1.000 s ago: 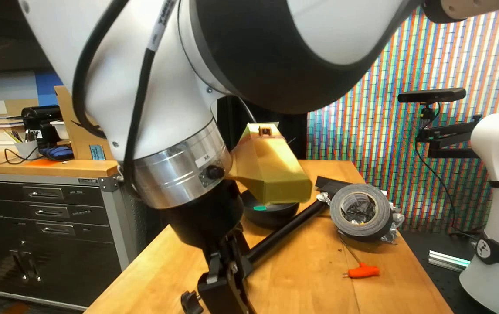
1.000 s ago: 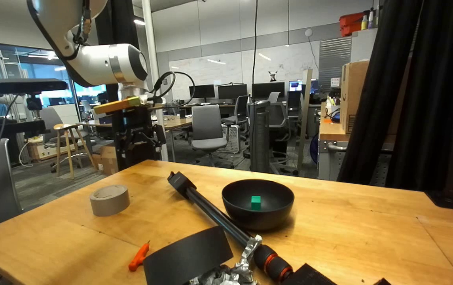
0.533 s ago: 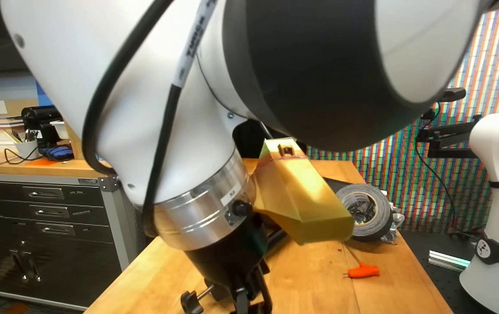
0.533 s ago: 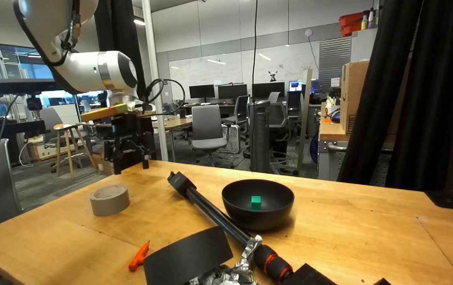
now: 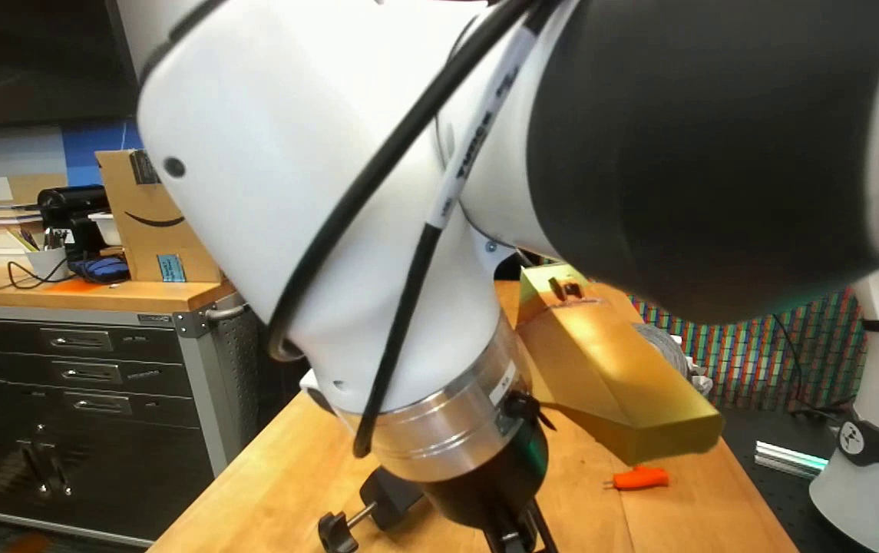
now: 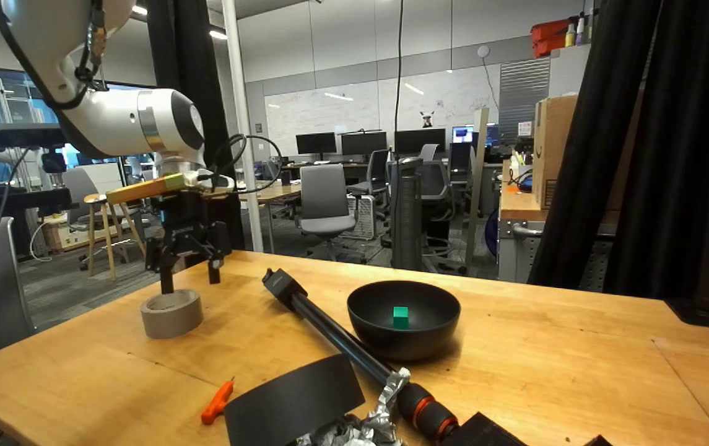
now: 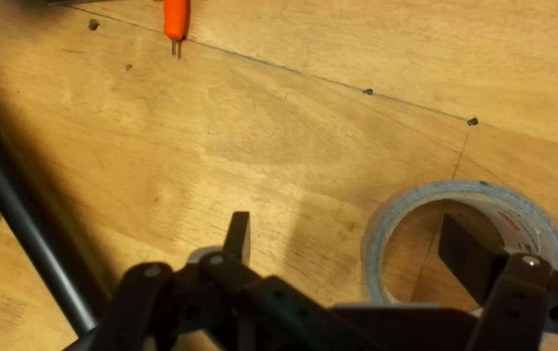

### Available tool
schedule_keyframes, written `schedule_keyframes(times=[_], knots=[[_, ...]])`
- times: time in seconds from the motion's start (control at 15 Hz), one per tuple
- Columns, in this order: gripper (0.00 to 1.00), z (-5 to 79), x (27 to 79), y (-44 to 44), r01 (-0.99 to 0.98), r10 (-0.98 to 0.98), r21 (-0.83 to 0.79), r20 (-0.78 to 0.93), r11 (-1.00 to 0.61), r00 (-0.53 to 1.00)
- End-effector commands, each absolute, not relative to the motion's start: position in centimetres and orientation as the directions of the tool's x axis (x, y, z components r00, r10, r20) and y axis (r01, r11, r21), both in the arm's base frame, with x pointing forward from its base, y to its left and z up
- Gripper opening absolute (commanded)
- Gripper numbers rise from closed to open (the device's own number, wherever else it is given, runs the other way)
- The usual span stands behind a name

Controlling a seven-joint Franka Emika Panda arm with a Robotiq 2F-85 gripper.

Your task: Move the grey seal tape

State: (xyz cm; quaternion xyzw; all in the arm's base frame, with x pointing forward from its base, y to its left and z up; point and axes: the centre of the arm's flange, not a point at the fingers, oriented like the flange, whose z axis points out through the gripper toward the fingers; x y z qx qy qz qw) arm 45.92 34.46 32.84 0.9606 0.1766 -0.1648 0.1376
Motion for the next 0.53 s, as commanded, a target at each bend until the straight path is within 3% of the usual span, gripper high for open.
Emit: schedule_keyframes(times=[0.0,0.47], knots=[[1.0,32.36,44.54,33.73,0.394,0.301,0.199,-0.377,-0.897,0.876],[1.0,31.68,45.13,34.41,0.415,0.306,0.211,-0.407,-0.885,0.861]])
